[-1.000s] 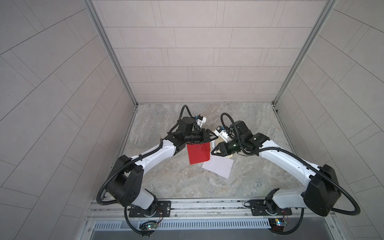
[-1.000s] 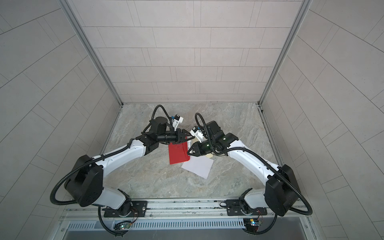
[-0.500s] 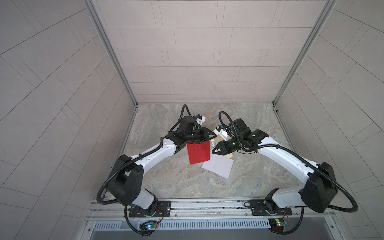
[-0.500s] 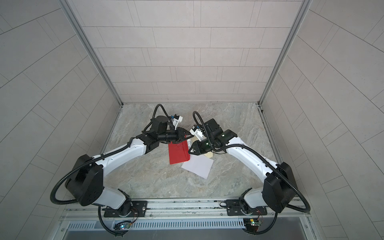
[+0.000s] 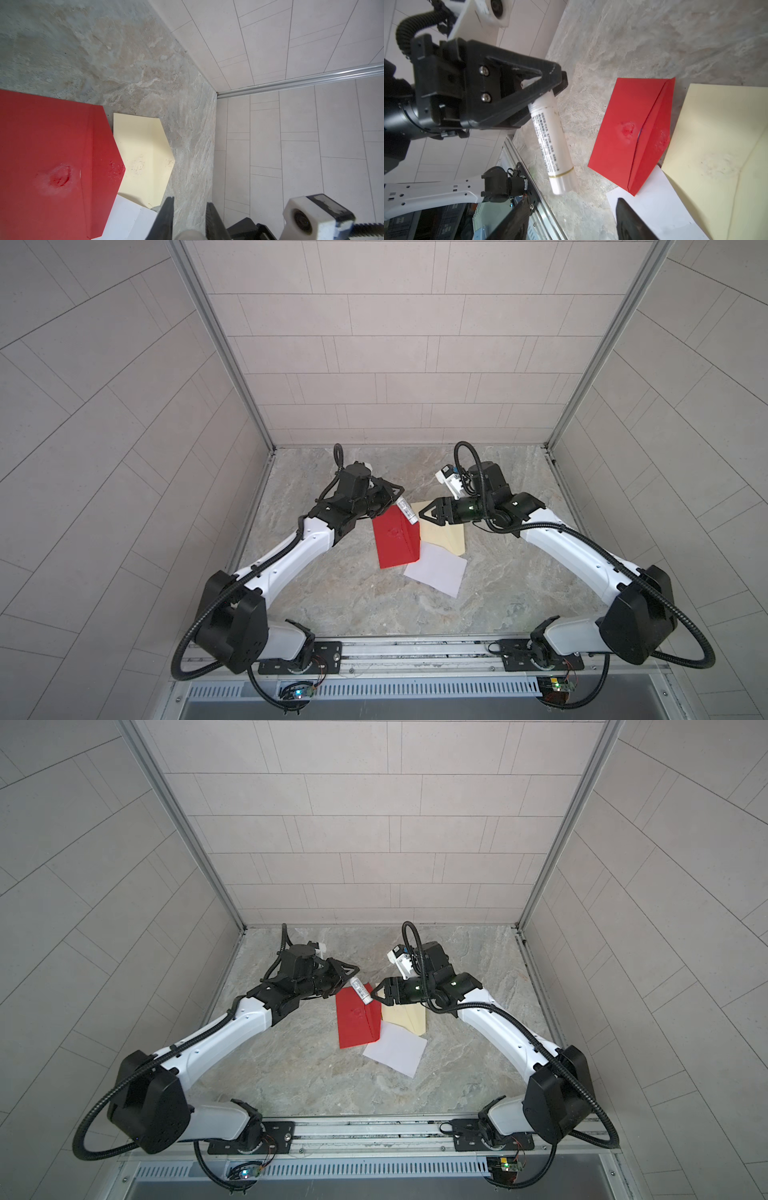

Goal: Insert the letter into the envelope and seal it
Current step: 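Lift the glue stick toward the left gripper while the left gripper rises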

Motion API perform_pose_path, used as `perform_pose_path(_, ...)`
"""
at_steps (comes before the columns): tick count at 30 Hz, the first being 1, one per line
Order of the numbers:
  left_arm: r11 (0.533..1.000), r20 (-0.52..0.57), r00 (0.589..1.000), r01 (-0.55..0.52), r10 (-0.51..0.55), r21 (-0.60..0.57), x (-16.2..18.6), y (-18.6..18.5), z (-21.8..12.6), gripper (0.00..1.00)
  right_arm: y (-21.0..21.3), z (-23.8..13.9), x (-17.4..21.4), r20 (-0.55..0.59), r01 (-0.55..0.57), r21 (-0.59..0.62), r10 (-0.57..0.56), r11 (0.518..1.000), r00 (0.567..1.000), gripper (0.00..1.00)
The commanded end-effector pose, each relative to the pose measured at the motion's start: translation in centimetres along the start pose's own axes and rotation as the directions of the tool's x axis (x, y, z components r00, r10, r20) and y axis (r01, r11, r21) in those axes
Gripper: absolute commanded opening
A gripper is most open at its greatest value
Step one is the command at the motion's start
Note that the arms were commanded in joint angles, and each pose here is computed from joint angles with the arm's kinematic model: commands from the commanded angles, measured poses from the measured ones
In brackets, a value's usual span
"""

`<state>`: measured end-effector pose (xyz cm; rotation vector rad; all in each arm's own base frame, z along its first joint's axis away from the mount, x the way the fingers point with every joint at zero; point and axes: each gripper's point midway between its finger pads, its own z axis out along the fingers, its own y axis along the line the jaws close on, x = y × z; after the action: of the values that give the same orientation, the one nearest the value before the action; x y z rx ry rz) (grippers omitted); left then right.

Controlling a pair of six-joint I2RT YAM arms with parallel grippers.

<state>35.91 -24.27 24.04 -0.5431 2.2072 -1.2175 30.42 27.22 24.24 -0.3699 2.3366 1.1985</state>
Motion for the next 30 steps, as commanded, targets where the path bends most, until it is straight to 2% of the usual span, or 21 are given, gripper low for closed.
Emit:
perform_pose_path(1, 0.997, 0.056, 0.996, 0.072, -0.073, 0.029, -1.0, -1.1, -0.9, 0.0, 1.2, 0.8, -2.3, 0.066, -0.016, -0.078, 0.021, 0.997, 0.998, 0.67)
perform_pose_path(13, 0.992, 0.072, 0.992, 0.098, -0.103, 0.078, -1.3, -1.8, -1.2, 0.0, 3.5, 2.2, -2.4, 0.027, -0.043, -0.206, 0.05, 0.978, 0.998, 0.51)
perform_pose_path(26, 0.987, 0.087, 0.989, 0.109, -0.12, 0.122, -1.7, -2.3, -1.4, 0.0, 3.0, 2.4, -1.0, 0.018, -0.057, -0.191, 0.061, 0.98, 0.998, 0.51)
perform_pose_path(30, 0.985, 0.076, 0.99, 0.112, -0.123, 0.127, -1.6, -2.4, -1.5, 0.0, 2.9, 2.6, -1.2, 0.023, -0.063, -0.193, 0.069, 0.979, 0.997, 0.43)
